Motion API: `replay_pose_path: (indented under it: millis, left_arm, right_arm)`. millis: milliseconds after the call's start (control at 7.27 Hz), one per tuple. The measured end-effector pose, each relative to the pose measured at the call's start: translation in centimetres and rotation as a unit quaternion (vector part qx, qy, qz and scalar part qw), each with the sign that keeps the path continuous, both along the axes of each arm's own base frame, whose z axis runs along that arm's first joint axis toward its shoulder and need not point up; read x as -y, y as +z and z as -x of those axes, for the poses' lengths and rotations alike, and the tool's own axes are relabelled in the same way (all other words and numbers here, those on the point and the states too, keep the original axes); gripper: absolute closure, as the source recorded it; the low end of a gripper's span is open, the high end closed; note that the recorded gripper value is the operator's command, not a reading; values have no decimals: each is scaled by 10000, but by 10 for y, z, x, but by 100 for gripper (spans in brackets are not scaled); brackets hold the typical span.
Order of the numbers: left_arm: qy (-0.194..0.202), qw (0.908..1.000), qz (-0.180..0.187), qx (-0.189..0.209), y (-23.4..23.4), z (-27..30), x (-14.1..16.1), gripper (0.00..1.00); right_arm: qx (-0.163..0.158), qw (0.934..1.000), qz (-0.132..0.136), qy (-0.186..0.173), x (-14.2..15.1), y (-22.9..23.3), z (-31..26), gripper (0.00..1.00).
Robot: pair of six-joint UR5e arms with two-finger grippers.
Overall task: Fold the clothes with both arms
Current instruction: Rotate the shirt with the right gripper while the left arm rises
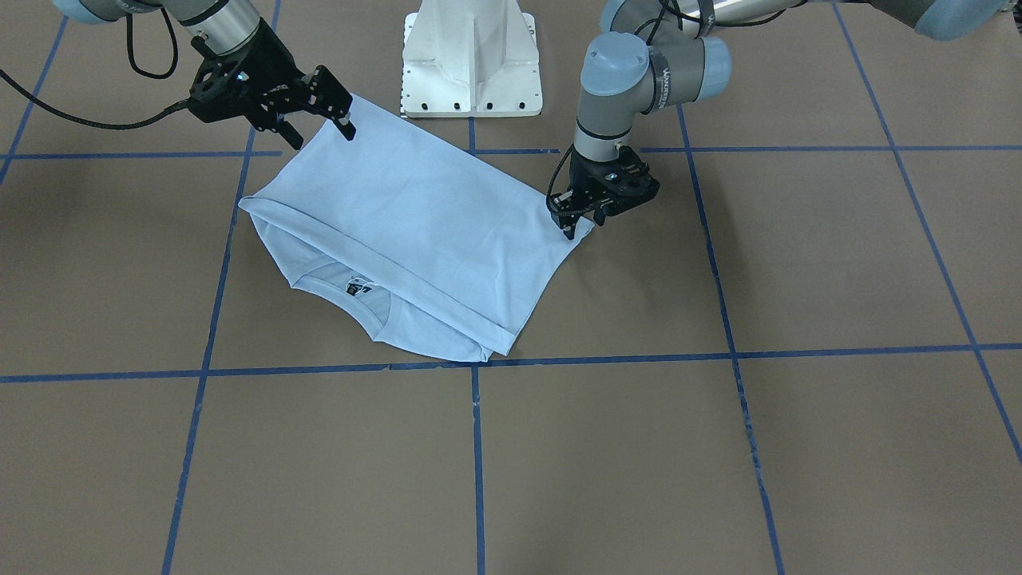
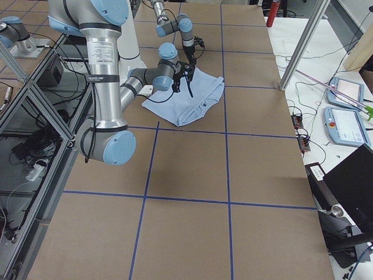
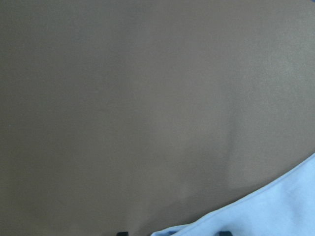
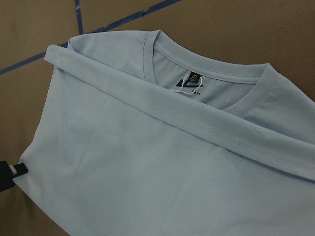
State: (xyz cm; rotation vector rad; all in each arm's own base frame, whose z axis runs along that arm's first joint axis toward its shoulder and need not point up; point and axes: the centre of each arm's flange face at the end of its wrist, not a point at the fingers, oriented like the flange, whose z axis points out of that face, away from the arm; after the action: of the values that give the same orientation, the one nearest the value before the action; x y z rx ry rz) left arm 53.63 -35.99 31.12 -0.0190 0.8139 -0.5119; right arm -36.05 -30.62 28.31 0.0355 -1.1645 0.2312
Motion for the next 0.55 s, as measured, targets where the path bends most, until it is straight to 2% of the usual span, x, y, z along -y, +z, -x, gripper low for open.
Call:
replay_pose_path:
  millis: [138,275,551]
  left_arm:
    - [4,10000,-1,5,1,0,0,84]
    - [4,10000,-3,7,1,0,0,99]
    - [2,10000,-14,-10,-1,1,-1,100]
  right_arm:
    - [-1,10000,-1,3,0,0,0,0]
    - [-1,10000,-2,6,0,0,0,0]
    - [3,10000,-5,24,2,0,-2,0]
